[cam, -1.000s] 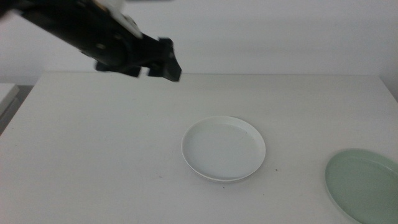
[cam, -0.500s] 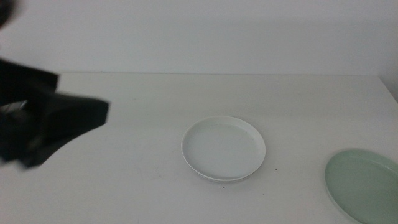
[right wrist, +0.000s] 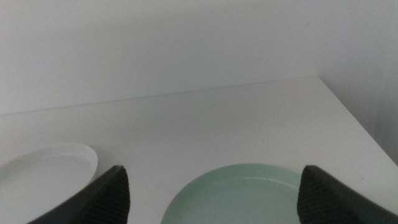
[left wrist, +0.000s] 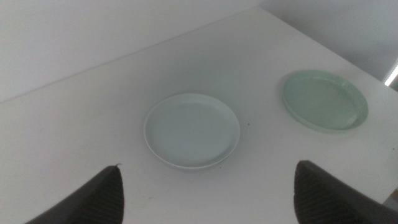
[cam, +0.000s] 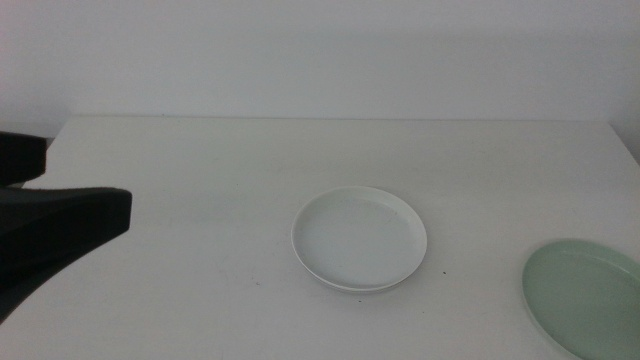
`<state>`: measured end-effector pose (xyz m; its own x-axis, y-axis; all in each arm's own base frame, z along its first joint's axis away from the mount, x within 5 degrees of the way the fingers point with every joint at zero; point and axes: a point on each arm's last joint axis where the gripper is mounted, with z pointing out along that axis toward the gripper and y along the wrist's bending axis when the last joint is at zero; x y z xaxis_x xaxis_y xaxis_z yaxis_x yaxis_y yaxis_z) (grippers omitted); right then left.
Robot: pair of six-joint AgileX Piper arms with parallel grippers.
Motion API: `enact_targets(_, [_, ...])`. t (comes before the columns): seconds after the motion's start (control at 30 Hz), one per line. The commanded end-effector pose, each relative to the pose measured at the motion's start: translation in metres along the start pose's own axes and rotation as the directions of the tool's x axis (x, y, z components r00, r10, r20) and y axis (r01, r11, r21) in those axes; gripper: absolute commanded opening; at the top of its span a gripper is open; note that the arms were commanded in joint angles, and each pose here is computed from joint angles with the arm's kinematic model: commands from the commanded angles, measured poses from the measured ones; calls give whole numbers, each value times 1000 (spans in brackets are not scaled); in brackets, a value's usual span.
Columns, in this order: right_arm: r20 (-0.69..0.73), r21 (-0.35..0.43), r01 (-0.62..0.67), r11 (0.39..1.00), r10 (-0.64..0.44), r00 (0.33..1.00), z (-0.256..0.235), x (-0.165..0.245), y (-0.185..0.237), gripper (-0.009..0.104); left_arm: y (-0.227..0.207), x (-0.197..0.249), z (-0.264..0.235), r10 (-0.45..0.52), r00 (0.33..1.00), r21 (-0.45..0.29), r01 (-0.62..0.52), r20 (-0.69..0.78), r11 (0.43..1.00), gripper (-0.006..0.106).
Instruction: Stack the three bowls on top of each other.
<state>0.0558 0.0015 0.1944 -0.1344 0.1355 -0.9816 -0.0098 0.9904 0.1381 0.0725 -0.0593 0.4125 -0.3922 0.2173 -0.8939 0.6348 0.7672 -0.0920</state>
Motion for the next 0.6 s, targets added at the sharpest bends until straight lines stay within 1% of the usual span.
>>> enact_targets(0.0, [10, 6, 16, 1000, -16, 1000, 0, 0, -1, 91, 0, -2, -1, -12, 999, -5, 12, 31, 1000, 94])
enact_targets(0.37, [10, 6, 16, 1000, -16, 1000, 0, 0, -1, 91, 1, -4, -1, -8, 998, -19, 9, 58, 1000, 94])
enact_targets(0.4, [37, 2, 16, 1000, -16, 999, 0, -2, 0, 91, 1, -4, -1, -8, 998, -19, 9, 58, 1000, 94])
enact_targets(0.5, [89, 7, 85, 996, -85, 992, 0, -7, 0, 91, 1, -4, -1, -8, 998, -19, 9, 58, 1000, 94])
enact_targets(0.53, [89, 5, 65, 998, -66, 994, 0, -7, 0, 91, 1, -4, -1, -8, 998, -19, 9, 58, 1000, 94])
enact_targets(0.57, [64, 2, 1, 1000, -1, 998, 0, -5, 0, 91, 1, -4, -1, -8, 998, -19, 9, 58, 1000, 94])
